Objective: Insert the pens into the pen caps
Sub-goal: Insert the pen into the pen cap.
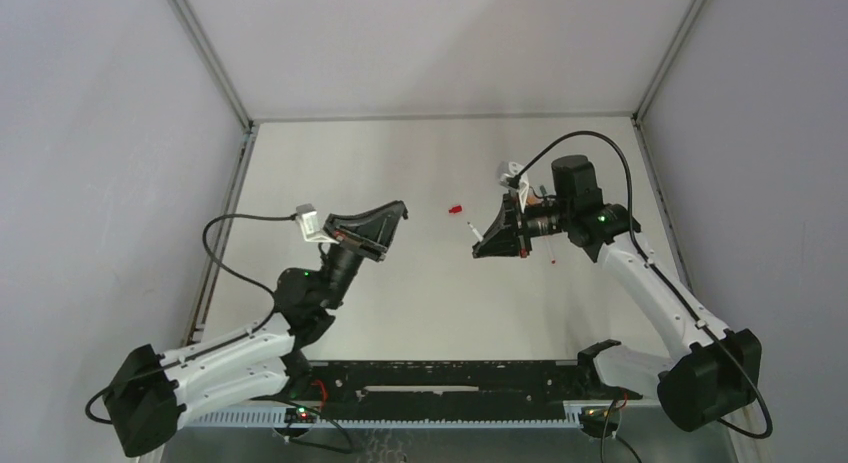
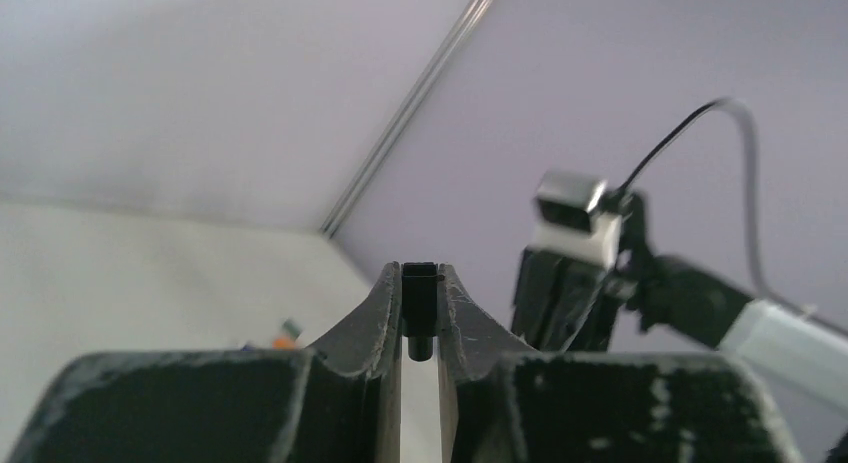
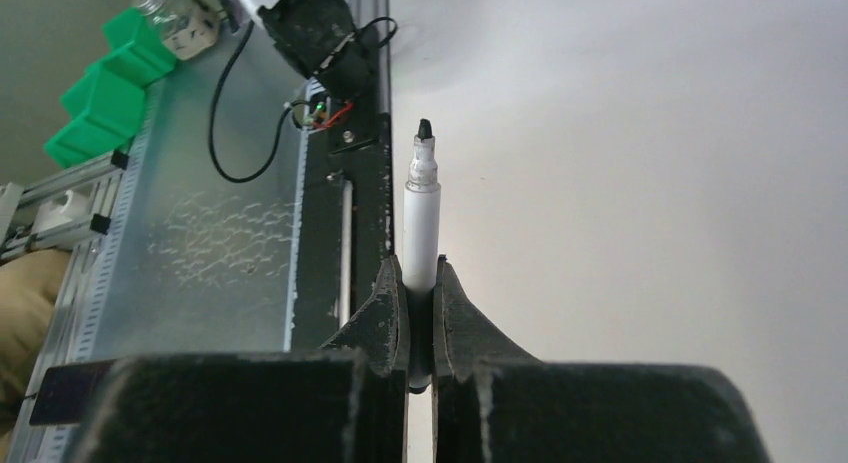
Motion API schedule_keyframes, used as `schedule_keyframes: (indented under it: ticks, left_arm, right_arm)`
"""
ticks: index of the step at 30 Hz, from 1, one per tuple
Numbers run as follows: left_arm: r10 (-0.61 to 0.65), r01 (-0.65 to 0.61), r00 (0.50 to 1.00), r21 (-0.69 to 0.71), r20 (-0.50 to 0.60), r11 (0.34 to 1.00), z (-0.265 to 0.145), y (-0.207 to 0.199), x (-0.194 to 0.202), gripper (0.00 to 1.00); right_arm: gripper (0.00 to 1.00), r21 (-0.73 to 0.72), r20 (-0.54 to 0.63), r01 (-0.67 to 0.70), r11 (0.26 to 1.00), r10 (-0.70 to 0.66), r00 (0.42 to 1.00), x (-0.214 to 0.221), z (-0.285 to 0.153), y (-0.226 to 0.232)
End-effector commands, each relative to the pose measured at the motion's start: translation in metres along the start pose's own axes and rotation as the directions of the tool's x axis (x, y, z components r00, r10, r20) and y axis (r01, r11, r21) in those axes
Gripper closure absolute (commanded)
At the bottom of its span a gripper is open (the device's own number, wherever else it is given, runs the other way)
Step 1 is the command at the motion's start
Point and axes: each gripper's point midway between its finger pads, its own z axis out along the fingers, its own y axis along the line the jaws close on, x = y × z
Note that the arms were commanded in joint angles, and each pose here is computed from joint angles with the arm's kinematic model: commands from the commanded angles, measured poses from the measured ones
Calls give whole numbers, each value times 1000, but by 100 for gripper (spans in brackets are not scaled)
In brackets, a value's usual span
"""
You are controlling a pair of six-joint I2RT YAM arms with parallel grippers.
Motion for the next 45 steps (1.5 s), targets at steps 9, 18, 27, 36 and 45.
schedule_keyframes:
  ticks: [9,18,27,36,45]
  left_arm:
    - [-158,79,952,289,262,954,22,-74,-66,100]
    - [-204,124,937,277,284,953,25,-84,-71,100]
    - [-169,83,964,374,203,924,23,-103,-52,100]
    - [-122,37,978,431,172,902,24,-116,-41,100]
    - [-157,78,977,452,141,889,25,-121,-37,100]
  right_arm:
    - [100,-128,57,94,987,-87,995,-39,33,45]
    - [100,-151,134,107,983,-87,987,-66,45,53]
    - [100,-225,161,60,973,-23,987,-55,41,60]
    - [100,-276,160,65,959,-21,987,-54,40,71]
    - [100,-271,164,65,960,-20,986,-55,40,71]
